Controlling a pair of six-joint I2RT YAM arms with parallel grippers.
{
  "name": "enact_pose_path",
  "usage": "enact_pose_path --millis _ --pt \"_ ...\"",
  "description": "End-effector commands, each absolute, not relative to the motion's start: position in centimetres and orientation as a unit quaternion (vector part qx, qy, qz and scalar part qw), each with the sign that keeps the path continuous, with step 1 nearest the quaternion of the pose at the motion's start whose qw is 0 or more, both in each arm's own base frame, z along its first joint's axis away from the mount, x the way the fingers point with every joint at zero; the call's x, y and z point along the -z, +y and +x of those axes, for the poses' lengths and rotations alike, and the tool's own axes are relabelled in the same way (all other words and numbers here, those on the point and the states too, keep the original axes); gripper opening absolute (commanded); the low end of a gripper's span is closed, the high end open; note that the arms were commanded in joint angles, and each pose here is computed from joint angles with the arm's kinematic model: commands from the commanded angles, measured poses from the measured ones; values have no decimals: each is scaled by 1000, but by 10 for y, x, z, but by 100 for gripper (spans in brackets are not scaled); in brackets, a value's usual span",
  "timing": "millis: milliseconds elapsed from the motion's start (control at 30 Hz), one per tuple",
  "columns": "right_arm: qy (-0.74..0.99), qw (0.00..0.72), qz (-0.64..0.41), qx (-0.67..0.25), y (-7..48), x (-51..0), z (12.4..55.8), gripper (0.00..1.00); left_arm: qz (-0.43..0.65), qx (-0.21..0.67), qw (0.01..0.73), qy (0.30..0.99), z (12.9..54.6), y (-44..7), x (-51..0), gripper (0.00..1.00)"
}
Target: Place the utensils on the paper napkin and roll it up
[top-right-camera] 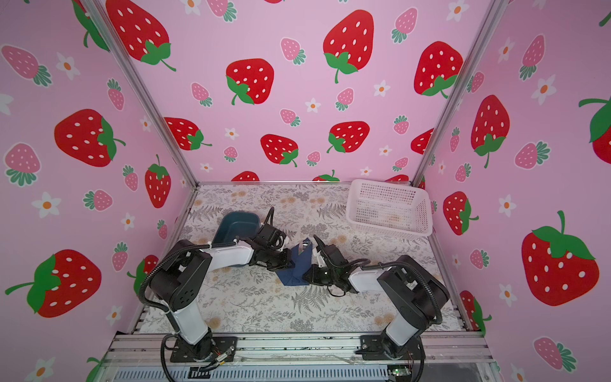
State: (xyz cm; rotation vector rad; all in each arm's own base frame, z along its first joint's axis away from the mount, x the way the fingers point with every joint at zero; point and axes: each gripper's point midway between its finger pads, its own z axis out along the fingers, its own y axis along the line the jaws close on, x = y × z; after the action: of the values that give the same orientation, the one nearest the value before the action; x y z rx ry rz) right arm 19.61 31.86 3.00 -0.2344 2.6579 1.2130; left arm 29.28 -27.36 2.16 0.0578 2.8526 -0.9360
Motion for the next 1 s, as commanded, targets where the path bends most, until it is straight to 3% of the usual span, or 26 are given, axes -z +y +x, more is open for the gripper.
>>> enact_pose_path --millis 0,133,567,967 --pt "915 94 -63 -386 316 -20 197 15 24 310 78 947 300 -277 -28 1" --pt "925 77 -53 -368 310 -6 193 15 24 309 77 948 300 -277 -29 1" --pt "888 113 -97 -435 331 -57 195 18 17 312 68 948 296 -277 -29 1" --pt "906 78 -103 -404 330 -22 182 17 18 318 73 945 296 -278 -35 4"
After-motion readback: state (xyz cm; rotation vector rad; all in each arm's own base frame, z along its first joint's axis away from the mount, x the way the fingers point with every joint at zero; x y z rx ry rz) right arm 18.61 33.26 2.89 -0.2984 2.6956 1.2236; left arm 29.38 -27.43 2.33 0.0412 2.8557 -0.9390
